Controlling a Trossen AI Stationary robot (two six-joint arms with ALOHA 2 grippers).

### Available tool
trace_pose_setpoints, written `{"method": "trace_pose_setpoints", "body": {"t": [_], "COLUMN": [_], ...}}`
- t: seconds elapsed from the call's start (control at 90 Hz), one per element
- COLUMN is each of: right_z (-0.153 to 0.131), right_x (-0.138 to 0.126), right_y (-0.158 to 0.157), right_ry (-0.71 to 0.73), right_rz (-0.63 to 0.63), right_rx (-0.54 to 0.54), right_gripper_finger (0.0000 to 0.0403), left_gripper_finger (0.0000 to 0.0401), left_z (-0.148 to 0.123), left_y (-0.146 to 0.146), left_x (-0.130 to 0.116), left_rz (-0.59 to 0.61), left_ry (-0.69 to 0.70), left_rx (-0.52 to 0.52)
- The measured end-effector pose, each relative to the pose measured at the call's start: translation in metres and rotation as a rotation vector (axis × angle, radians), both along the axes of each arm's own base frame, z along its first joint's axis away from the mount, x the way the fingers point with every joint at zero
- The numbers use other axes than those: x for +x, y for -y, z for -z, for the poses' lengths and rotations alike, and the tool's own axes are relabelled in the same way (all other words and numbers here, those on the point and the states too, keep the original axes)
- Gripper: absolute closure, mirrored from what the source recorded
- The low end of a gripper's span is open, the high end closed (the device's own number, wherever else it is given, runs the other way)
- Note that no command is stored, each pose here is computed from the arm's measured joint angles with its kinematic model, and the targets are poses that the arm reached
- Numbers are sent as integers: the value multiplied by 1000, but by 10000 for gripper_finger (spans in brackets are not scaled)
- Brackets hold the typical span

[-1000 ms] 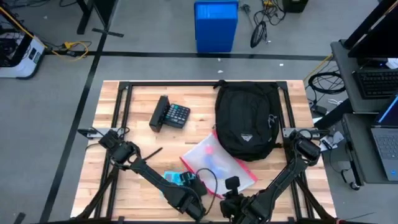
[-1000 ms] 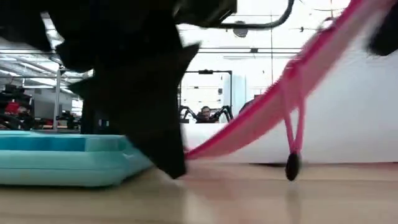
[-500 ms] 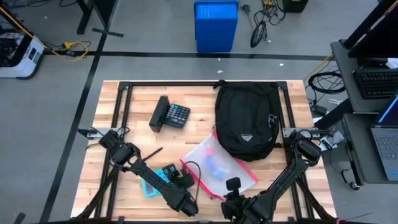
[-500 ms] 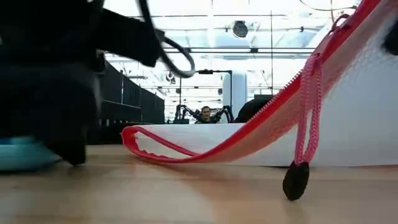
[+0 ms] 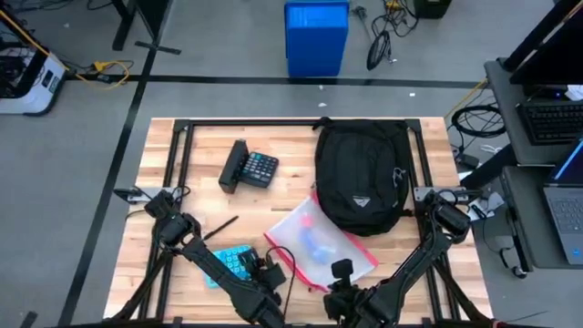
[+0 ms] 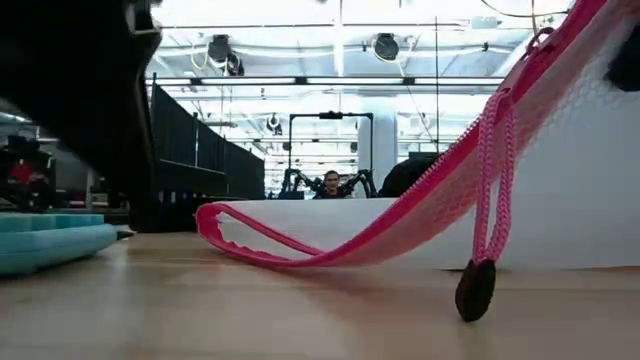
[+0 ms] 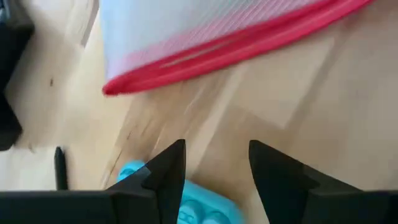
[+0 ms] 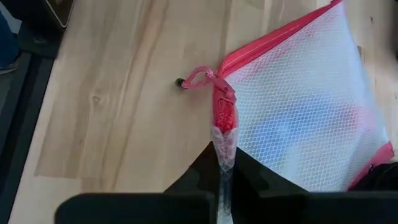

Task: Unpack backpack
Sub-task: Remove the blue calculator from the white zip bag

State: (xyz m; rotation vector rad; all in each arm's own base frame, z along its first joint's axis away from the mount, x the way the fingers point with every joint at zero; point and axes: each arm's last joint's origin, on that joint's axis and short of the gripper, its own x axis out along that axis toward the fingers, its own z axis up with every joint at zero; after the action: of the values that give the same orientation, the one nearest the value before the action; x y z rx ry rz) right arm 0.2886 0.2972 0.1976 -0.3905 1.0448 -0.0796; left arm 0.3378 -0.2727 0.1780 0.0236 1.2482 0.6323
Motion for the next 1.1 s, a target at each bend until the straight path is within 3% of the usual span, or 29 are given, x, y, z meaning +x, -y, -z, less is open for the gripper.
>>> {"method": "trace_pose_setpoints", "body": {"t": [0.222,0.522,0.856,1.1], "right_z": [0,0,0,0], "right_x": [-1,-1,0,0], "right_y": [-1,-1,-1,-1], "right_ry": [0,-2,2,2], "right_rz": [-2,-5,-3,-3], "right_rx": [0,-2,4,4], "right_gripper_finger": [403,403,403,403], "left_gripper_finger": [260,393,400,401], "left_z": [-21,-22,18,34], "left_y": [36,62,49,40], "left_x": [-18,-47,-61,-55], "left_rz": [68,62,-58,-33], "left_ry": [7,-9,-140,-151], "left_rx": [-132,-189,-132,-136]}}
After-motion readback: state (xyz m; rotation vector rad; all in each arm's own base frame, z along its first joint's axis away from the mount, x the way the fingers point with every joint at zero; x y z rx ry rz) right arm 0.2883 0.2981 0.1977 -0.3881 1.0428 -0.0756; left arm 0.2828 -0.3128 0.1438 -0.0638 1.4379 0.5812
